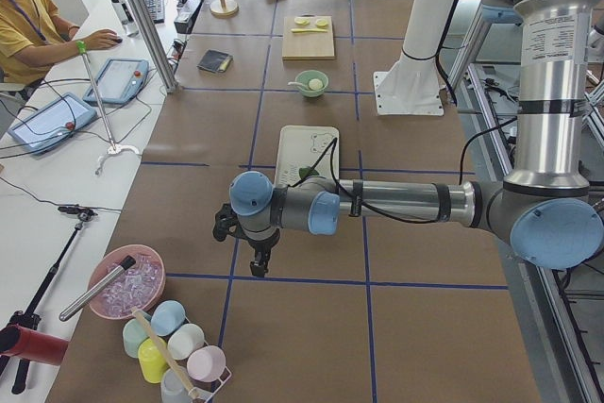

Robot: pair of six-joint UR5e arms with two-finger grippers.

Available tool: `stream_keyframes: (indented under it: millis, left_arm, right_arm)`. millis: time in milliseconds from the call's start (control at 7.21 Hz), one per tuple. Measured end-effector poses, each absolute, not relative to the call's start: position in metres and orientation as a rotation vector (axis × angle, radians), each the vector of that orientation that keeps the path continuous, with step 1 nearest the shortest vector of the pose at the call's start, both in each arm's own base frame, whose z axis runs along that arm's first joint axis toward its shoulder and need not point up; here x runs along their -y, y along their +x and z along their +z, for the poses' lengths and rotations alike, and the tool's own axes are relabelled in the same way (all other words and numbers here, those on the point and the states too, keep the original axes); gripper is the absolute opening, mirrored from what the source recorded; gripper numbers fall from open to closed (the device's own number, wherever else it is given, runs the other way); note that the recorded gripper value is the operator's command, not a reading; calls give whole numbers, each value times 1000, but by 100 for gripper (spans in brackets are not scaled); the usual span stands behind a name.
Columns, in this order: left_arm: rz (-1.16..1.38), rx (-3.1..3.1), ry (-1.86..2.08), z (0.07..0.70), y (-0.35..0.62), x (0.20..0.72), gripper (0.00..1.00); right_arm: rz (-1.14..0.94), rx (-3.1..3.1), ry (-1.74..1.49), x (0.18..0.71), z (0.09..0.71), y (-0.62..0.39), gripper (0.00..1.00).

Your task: Put spoon and bun in bowl

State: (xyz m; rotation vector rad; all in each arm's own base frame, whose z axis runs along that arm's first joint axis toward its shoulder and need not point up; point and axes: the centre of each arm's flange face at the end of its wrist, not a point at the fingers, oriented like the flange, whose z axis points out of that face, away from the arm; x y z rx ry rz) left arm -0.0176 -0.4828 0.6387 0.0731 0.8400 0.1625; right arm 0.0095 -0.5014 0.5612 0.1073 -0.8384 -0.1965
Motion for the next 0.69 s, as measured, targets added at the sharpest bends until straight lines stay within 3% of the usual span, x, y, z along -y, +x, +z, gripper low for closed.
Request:
stream_keyframes:
  millis: [693]
  left_arm:
    - [164,-846,83,631,-17,482,100]
  right_arm:
    - [-182,827,104,501,577,29,100]
